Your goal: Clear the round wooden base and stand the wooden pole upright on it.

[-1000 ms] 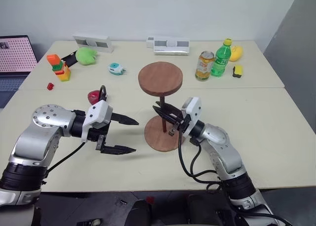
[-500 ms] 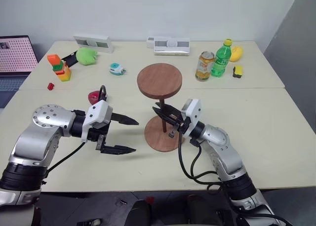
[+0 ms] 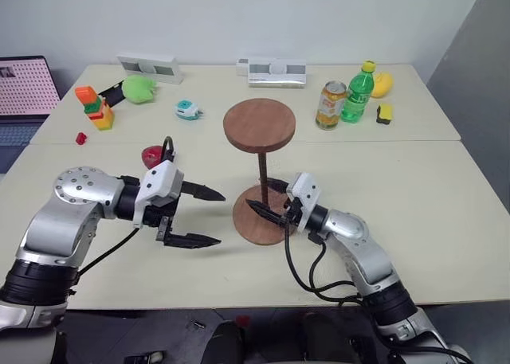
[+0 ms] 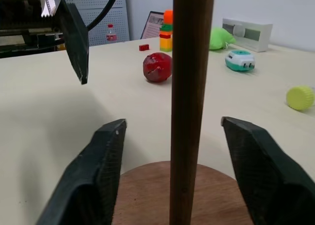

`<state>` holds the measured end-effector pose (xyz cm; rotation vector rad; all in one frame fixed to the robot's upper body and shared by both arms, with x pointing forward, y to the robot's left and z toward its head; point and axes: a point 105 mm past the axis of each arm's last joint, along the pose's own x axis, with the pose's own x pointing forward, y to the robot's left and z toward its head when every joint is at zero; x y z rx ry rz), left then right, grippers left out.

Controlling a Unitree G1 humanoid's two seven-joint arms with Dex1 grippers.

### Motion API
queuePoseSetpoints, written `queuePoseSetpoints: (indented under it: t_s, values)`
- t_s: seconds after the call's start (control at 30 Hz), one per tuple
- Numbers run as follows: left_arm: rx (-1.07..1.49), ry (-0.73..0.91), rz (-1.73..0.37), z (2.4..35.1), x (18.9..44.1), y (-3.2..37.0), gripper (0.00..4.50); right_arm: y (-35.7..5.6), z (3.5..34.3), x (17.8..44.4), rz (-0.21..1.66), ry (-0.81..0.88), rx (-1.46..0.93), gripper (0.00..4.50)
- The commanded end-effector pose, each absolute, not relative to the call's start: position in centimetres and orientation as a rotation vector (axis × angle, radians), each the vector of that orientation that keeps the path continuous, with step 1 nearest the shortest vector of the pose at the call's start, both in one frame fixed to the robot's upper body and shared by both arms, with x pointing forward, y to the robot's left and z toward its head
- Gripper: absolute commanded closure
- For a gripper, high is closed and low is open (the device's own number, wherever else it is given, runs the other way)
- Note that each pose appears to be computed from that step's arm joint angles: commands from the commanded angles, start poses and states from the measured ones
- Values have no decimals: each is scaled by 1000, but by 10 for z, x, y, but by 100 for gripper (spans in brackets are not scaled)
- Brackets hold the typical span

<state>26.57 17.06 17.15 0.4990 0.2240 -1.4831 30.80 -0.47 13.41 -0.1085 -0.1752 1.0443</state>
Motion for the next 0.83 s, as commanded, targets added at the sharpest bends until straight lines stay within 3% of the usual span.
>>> queuePoseSetpoints:
  t_s: [0.03,0.07,0.43,0.63,0.83]
  values:
    - [505,239,-1462,176,269,173,0,-15,152,304,1051,-227,-126,26]
    - [501,249,-1457,176,269,174,0,-20,152,303,1049,-216,-138,7]
    - [444,283,-1425,173,272,176,0,-89,164,288,1060,-121,-254,7]
    - [430,297,-1395,167,275,180,0,-122,156,278,1124,17,-338,7]
    - [424,303,-1381,164,277,185,0,-136,157,277,1124,51,-347,7]
